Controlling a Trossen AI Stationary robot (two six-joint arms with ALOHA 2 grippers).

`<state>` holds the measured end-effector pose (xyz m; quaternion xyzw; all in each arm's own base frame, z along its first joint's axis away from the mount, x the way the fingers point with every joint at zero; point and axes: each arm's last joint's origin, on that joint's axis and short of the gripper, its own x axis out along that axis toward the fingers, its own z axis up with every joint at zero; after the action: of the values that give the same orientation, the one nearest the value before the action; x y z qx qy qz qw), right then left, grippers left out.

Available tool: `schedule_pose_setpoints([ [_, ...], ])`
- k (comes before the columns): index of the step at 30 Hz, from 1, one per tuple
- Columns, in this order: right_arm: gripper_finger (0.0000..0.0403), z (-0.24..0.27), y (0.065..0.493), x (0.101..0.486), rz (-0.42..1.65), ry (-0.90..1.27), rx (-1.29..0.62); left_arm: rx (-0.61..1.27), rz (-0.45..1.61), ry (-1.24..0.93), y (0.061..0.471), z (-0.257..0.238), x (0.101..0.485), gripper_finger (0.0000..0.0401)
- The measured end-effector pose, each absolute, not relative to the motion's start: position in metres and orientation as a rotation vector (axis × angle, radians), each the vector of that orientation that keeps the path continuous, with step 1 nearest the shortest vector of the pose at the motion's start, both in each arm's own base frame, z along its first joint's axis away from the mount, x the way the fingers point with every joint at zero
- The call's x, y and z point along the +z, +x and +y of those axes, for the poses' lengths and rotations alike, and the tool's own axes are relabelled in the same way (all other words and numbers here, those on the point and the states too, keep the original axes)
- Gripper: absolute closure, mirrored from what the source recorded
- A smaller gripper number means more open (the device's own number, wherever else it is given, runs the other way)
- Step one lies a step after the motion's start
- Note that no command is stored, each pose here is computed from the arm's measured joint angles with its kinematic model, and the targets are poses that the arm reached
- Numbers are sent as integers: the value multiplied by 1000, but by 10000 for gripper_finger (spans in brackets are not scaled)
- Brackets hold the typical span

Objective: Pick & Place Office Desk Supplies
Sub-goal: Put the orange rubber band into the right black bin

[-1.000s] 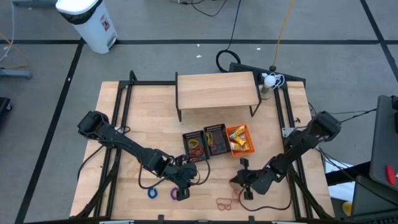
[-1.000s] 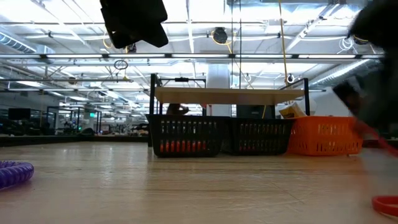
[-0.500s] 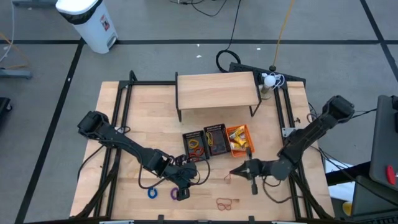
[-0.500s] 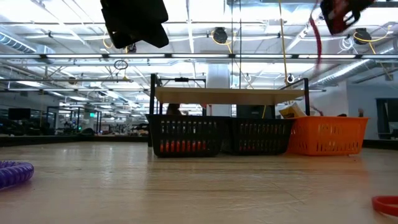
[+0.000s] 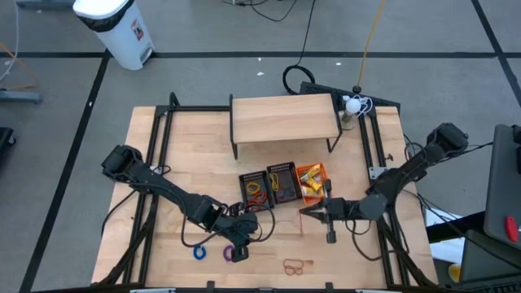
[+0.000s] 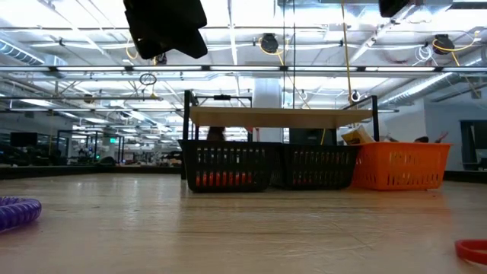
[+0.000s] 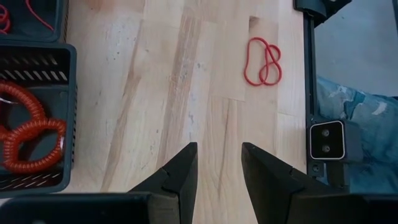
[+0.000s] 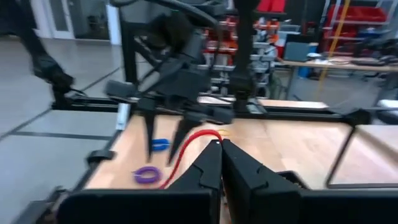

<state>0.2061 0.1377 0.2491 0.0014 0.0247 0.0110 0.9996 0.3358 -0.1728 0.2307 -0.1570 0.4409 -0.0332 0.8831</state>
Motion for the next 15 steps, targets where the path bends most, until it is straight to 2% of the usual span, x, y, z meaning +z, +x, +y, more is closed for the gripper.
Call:
schedule_pose_setpoints([
  [15, 403, 83, 240, 240, 95, -125, -233, 90, 712, -343, 344, -173, 240, 277],
])
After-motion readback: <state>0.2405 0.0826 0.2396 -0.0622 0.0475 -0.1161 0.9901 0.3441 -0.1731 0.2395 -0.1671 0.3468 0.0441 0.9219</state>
